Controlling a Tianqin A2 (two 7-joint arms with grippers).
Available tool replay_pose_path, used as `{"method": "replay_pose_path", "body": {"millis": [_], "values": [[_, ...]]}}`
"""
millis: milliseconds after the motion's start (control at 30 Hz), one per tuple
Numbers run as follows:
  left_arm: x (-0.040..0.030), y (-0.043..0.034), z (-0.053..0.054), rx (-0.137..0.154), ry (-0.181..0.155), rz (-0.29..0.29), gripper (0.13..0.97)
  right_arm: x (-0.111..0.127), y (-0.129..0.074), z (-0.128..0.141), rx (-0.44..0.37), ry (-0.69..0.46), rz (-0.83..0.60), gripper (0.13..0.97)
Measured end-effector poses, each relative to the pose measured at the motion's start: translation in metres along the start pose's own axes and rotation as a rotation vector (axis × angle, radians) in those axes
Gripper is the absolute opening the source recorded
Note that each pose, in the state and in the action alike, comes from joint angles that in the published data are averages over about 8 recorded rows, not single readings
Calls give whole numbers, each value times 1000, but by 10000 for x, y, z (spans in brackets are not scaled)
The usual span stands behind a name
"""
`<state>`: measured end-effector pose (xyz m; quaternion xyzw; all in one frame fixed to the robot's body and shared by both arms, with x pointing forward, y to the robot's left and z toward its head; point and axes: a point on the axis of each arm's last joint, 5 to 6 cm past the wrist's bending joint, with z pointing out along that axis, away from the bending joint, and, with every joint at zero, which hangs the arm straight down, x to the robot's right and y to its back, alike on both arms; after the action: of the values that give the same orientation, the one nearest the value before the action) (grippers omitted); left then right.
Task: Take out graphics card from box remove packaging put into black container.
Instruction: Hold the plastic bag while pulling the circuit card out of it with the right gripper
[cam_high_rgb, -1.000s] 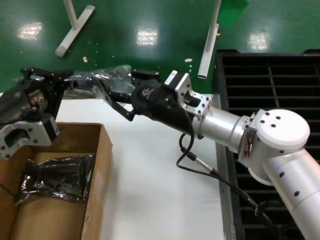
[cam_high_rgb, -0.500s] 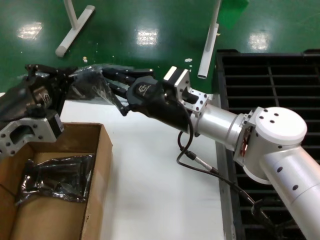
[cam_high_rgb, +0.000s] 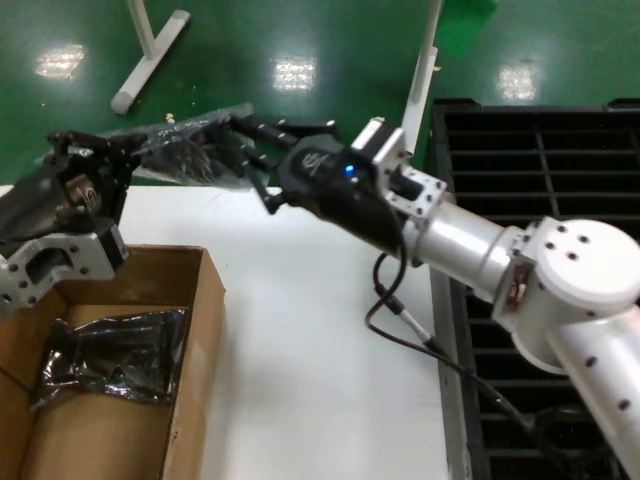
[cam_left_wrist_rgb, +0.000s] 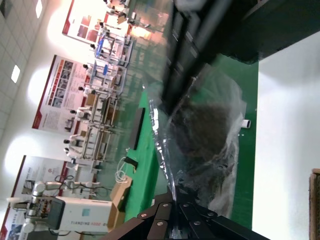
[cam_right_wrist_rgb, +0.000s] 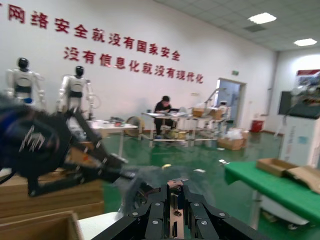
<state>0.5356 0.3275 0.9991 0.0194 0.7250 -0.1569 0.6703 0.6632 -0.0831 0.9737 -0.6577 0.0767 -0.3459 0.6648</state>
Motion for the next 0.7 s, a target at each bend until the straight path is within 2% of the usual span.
{"method": "replay_pose_path", "body": {"millis": [167,400,533,700], "values": [[26,36,76,-2,0,-9,142,-11,-139,-178,0,52,-36,194],[0,58,152,-11,-35,-52,142,-41,-307,-417,-18,117,-93,193],[8,59,200,-17,-63,-107,142,-56,-457,-603,-20,153,-137,193],[43,32,309,-19,-108,-212,142,-102,-752,-912,-10,183,-218,193]]}}
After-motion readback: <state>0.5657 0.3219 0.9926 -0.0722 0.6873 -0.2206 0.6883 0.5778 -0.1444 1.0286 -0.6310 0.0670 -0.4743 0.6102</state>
